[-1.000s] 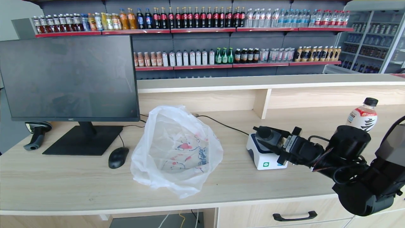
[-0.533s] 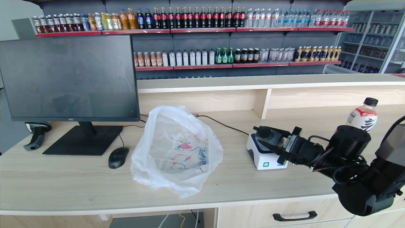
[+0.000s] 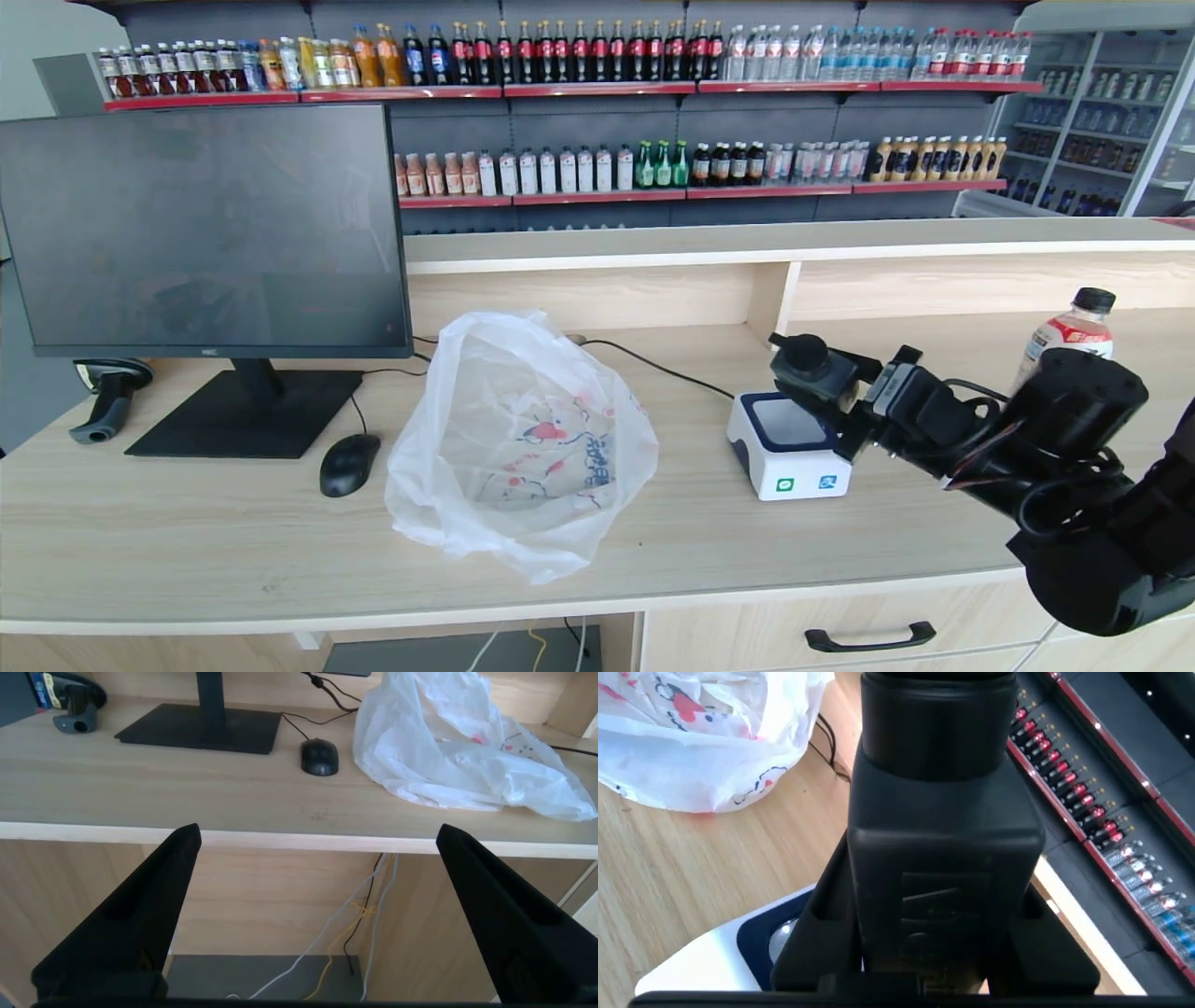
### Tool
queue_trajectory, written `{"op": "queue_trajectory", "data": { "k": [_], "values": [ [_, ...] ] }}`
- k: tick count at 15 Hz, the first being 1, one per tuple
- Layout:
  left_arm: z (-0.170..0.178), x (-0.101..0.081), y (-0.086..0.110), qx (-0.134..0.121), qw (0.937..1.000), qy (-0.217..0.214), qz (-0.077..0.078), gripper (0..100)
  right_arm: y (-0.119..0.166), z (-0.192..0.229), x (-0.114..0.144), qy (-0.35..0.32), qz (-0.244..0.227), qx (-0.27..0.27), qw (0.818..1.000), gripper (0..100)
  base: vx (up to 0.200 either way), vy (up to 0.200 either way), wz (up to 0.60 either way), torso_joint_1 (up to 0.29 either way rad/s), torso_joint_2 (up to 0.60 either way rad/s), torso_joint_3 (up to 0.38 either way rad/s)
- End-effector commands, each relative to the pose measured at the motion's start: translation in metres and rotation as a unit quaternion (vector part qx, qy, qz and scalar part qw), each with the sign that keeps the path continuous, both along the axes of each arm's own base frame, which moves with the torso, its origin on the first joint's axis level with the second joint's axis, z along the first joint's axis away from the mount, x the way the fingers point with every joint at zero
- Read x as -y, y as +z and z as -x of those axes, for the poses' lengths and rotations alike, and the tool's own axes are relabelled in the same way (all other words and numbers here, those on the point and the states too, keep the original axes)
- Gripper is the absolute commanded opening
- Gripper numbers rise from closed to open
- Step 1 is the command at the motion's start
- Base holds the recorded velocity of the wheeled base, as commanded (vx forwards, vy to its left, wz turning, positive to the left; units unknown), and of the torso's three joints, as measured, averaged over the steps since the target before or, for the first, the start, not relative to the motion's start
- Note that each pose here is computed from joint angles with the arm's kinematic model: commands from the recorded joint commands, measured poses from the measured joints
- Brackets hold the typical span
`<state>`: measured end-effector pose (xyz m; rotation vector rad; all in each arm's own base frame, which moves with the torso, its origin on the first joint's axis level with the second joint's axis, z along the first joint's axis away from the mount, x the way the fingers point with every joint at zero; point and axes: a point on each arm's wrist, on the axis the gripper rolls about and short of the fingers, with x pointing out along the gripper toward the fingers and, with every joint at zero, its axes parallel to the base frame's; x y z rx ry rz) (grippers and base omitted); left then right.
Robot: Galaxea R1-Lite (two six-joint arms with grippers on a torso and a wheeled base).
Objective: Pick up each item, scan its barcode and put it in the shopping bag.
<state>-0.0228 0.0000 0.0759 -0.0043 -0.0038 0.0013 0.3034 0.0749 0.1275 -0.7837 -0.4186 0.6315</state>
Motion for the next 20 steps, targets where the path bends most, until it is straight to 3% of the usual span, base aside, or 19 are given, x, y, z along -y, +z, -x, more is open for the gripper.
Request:
{"op": "queue_trajectory", "data": {
  "k": [1,4,7,10,12,14,20],
  "values": [
    [0.0,0.0,0.0,0.0,1.0,0.001,0.0,100,0.018,0.01,-0.01,-0.003,-0.029,0.011,1.0,0,0.0,0.0,0.0,0.0,0.0,0.0],
    [0.0,0.0,0.0,-0.002,1.0,0.001,-0.001,100,0.033,0.023,-0.022,-0.022,-0.073,0.009,0.997,0,0.0,0.0,0.0,0.0,0.0,0.0],
    [0.0,0.0,0.0,-0.001,1.0,0.001,-0.001,100,0.041,0.05,-0.012,-0.069,-0.132,-0.025,0.989,0,0.0,0.0,0.0,0.0,0.0,0.0],
    [0.0,0.0,0.0,-0.001,1.0,0.0,-0.001,100,0.042,0.074,-0.009,-0.147,-0.235,-0.073,0.958,0,0.0,0.0,0.0,0.0,0.0,0.0],
    [0.0,0.0,0.0,-0.002,1.0,0.001,-0.001,100,0.038,0.076,-0.013,-0.16,-0.291,-0.108,0.937,0,0.0,0.0,0.0,0.0,0.0,0.0],
    [0.0,0.0,0.0,-0.002,1.0,0.001,-0.001,100,0.034,0.072,-0.015,-0.153,-0.326,-0.138,0.923,0,0.0,0.0,0.0,0.0,0.0,0.0],
    [0.0,0.0,0.0,-0.002,1.0,0.0,-0.001,100,0.024,0.067,-0.019,-0.144,-0.367,-0.183,0.9,0,0.0,0.0,0.0,0.0,0.0,0.0]
  ]
}}
